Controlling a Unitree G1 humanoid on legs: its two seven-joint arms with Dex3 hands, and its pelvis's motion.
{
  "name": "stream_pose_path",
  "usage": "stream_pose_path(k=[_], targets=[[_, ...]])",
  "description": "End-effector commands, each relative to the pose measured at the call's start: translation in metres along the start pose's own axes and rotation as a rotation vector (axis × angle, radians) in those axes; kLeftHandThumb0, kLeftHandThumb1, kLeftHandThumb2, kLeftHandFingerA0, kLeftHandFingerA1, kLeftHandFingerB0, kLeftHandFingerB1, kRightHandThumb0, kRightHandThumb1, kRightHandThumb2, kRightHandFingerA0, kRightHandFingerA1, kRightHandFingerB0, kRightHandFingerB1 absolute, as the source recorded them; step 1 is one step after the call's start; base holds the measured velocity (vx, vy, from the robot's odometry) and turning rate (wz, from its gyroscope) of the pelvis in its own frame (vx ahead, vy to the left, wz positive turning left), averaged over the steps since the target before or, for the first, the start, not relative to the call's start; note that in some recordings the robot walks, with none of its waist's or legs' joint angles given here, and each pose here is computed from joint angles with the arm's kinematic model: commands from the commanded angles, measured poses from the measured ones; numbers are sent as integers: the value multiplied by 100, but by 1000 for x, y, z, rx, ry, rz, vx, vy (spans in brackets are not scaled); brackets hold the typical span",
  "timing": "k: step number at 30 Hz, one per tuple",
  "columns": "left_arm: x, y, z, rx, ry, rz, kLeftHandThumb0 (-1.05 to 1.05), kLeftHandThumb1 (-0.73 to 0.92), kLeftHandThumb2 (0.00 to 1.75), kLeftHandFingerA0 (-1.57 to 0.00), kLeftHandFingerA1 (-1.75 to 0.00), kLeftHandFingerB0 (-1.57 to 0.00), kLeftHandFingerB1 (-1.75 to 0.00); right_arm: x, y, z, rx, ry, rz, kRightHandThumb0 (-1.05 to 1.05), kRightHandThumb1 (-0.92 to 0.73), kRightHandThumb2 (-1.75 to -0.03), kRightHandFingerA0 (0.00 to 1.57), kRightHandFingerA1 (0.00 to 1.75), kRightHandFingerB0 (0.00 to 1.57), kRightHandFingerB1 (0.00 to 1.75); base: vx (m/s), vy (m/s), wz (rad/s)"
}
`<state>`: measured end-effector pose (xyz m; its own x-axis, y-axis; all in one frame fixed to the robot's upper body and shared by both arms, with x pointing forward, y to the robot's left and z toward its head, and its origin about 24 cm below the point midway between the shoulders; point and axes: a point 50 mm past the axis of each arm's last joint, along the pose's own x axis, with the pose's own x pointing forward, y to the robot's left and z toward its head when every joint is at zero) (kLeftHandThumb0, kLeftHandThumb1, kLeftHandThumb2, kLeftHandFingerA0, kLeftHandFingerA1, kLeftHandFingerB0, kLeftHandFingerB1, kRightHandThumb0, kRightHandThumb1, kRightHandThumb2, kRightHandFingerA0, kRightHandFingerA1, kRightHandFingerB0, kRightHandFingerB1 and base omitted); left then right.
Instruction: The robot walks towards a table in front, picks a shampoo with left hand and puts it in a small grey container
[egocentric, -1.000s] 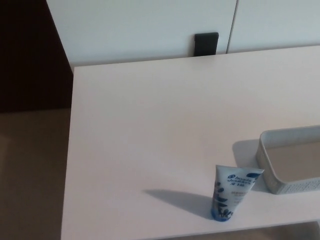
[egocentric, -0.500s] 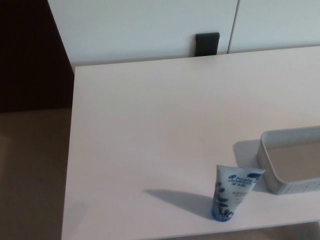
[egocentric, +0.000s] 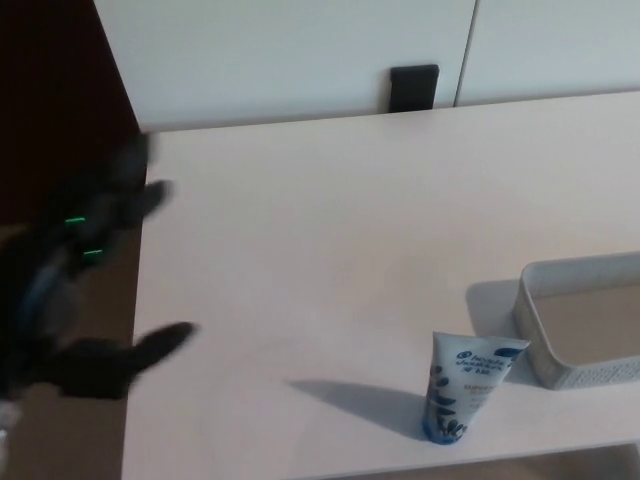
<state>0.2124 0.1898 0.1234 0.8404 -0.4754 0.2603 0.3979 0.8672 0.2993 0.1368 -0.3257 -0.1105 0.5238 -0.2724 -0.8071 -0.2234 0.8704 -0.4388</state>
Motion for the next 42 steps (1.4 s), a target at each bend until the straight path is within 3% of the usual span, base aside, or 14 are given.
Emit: stream_pose_path(k=[1,2,3,4,5,8,9,11,31,42], targets=[[19,-40,-5,-11,147,-235,-57,39,74,-6,-45,-5,-21,-1,-2,-4,-42,23,-11,-27,-70,-60,67,50,50,41,0,0,0],[19,-43,-6,-13,164,-246,-57,39,74,-6,-45,-5,-21,-1,-3,-4,-45,19,-6,-27,-70,-60,67,50,50,41,0,0,0],[20,-46,-6,-17,168,-250,-56,51,55,-12,-36,-4,-24,-1,-3,-4,-44,19,-4,-28,-70,-60,66,49,50,40,0,0,0],[20,-48,-6,-28,171,-257,-57,39,74,-5,-43,-4,-19,-1,-3,-4,-43,18,-1,-28,-70,-60,66,49,49,40,0,0,0],[22,-53,-7,-47,174,-270,-55,52,60,-10,-38,-5,-18,-1,-3,-3,-39,15,2,-28,-69,-60,66,49,50,41,0,0,0],[26,-59,-6,-56,172,-285,-56,53,58,-11,-38,-3,-18,0,-1,-1,-29,13,4,-28,-69,-60,65,48,50,40,0,0,0],[27,-61,-6,-59,170,-288,-58,37,75,0,-43,-7,-18,0,0,-1,-28,15,5,-28,-69,-60,66,49,50,40,0,0,0],[27,-65,-7,-77,170,-289,-58,38,73,-5,-44,-4,-17,0,1,-1,-38,15,7,-28,-70,-60,66,48,50,40,0,0,0],[33,-73,-9,-86,220,-307,-59,37,76,0,-38,0,-15,2,0,6,-45,-6,8,-24,-71,-61,65,48,50,41,0,0,0],[50,-90,-41,-28,330,-291,-63,40,78,-2,-38,-2,-17,2,2,8,-23,-18,16,-25,-71,-61,61,49,48,41,0,0,0]])
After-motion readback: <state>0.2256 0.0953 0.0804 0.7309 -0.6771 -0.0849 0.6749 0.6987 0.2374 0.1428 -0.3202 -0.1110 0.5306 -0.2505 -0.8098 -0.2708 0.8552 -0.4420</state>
